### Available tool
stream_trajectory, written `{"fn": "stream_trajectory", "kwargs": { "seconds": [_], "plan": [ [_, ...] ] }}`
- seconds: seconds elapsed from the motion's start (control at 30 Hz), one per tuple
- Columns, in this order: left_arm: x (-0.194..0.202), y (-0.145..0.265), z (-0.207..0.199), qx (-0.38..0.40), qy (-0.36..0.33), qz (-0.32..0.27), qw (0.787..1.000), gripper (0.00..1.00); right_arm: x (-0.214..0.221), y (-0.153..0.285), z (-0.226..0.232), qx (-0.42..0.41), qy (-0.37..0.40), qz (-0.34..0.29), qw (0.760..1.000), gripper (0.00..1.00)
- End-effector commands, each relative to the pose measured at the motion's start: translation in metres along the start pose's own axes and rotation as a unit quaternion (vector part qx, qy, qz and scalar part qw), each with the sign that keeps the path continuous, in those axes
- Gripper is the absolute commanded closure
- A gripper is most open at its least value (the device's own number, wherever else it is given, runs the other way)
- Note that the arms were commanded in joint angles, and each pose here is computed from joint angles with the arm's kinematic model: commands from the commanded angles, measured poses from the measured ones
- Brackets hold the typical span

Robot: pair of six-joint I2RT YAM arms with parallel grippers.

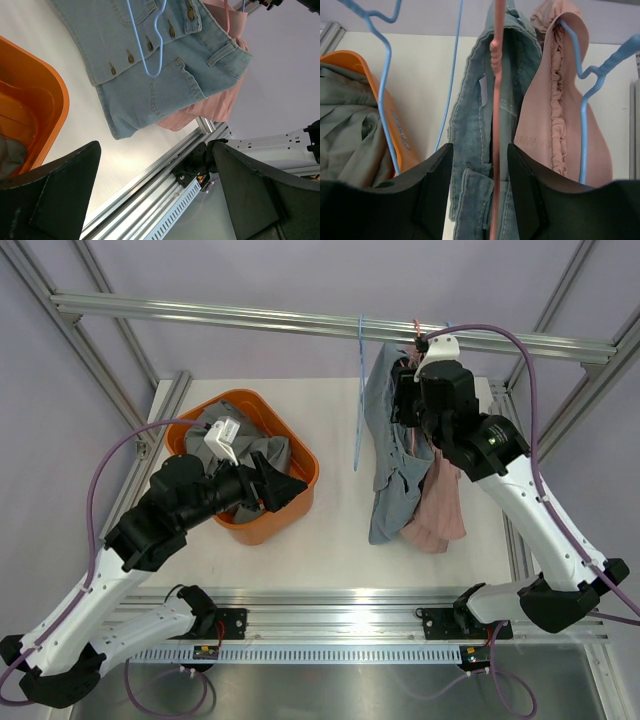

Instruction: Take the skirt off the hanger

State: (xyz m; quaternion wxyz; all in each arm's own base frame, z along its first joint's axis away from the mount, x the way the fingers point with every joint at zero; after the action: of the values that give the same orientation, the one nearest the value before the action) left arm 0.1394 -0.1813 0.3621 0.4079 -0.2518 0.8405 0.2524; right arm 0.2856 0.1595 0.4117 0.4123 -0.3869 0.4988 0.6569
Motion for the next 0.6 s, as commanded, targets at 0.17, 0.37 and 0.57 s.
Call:
{"fn": "stream_trajectory", "kwargs": {
  "seconds": [0.17,0.37,0.57],
  "plan": [
    [-0.009,0.008,-0.011,0.029,-0.011,-0.018,0.999,0.01,-0.02,-0.012,-0.011,0.008,0.004,-0.032,0.999,0.47],
    [-0.003,0.007,-0.007,0.027,-0.009,-0.011,1.0,0.01,-0.025,-0.03,-0.012,0.001,0.004,-0.026,1.0,0.61],
    [-0.009,0.02,-0.015,0.035,-0.006,-0.015,0.999,0.01,-0.028,-0.035,-0.007,-0.008,-0.005,-0.035,0.999,1.0]
  ]
}}
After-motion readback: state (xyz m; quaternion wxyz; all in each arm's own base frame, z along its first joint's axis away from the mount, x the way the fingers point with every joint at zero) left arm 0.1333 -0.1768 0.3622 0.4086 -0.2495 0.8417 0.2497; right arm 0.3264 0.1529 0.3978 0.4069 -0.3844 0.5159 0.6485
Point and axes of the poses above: each gripper's point midway between its finger pads, its own y axis back along the fingers, its own z axis along the line the jaws close on, x = y × z, the point moved 6 cm from there along y, back along the fingers, and after that the axes turned 7 degrees about -y, right-handed, at the moved point
